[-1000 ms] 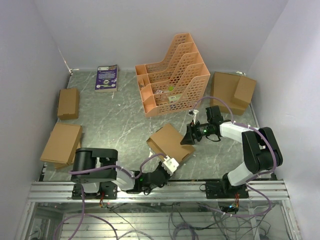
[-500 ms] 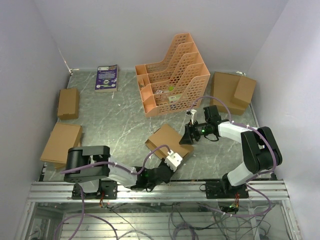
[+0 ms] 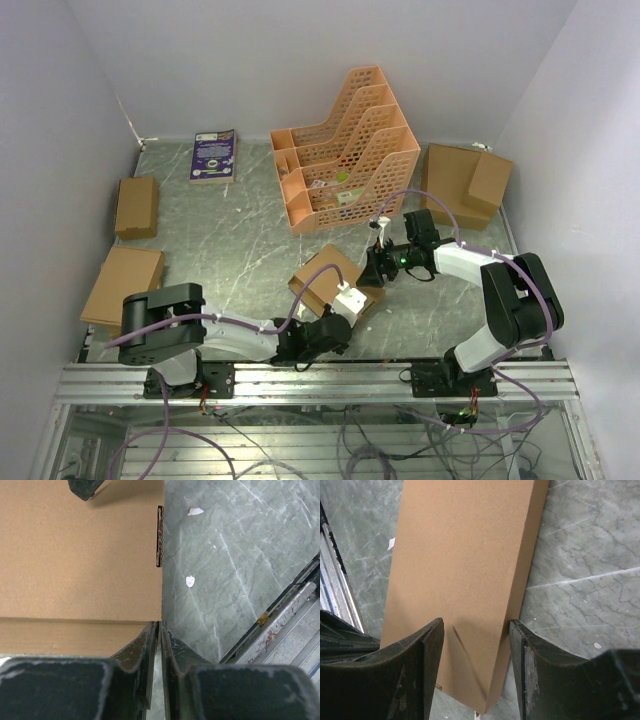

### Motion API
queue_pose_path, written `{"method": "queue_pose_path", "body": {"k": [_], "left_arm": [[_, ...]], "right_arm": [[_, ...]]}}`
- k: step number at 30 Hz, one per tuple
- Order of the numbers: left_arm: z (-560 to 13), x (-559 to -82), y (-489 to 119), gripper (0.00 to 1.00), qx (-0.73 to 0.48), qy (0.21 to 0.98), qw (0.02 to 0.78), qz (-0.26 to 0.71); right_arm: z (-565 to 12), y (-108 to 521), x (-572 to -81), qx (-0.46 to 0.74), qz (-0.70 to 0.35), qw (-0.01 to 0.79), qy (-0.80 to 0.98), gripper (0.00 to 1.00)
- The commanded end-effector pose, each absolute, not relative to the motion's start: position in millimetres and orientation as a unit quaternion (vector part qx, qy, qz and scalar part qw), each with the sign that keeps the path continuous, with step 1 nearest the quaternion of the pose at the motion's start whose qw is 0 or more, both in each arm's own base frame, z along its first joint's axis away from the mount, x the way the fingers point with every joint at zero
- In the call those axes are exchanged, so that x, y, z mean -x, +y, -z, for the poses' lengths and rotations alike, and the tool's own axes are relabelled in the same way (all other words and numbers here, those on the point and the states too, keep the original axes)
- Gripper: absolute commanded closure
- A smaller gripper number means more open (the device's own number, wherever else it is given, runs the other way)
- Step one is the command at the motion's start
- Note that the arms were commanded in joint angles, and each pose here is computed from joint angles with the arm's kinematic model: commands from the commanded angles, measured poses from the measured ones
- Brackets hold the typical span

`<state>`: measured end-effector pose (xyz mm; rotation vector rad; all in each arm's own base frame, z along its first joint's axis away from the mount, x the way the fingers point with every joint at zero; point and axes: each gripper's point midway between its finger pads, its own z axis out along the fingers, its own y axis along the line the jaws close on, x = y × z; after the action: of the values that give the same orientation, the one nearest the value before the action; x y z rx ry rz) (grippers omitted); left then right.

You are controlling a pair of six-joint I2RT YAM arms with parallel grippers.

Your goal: Fold the paper box

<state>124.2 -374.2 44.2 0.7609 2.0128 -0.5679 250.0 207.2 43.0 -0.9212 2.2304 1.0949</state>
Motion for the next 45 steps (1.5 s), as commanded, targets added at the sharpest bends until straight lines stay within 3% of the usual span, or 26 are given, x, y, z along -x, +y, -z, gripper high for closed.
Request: {"method": "queue_pose_path", "body": {"k": [1, 17, 30, 34, 39, 45], "left_arm": [[-62.6, -138.2, -371.6, 0.78, -0.268, 0.817, 0.452, 0.237], [-67.1, -124.2, -346.5, 0.63, -0.24, 0.851, 0.397, 0.244], [-46.9, -118.6, -332.2, 0.63, -0.242, 0.871, 0.365, 0.224], [-70.6, -121.1, -307.9, 0.53, -0.17, 0.878, 0.375, 0.246], [-76.2, -114.7, -287.4, 0.35, -0.074, 0.882, 0.331, 0.326], [-83.8, -119.2, -265.9, 0.24, 0.064, 0.85, 0.299, 0.428]], "right_arm": [[-42.8, 213.7, -225.6, 0.323, -0.432, 0.193, 0.82, 0.47], [-39.5, 212.4, -227.4, 0.318, -0.426, 0.189, 0.826, 0.47], [-40.2, 213.6, -225.9, 0.32, -0.431, 0.187, 0.823, 0.46], [-39.3, 213.3, -225.8, 0.32, -0.431, 0.185, 0.823, 0.46], [-38.9, 213.2, -226.0, 0.319, -0.431, 0.183, 0.824, 0.46], [-38.6, 213.2, -226.1, 0.319, -0.43, 0.183, 0.824, 0.45]]}}
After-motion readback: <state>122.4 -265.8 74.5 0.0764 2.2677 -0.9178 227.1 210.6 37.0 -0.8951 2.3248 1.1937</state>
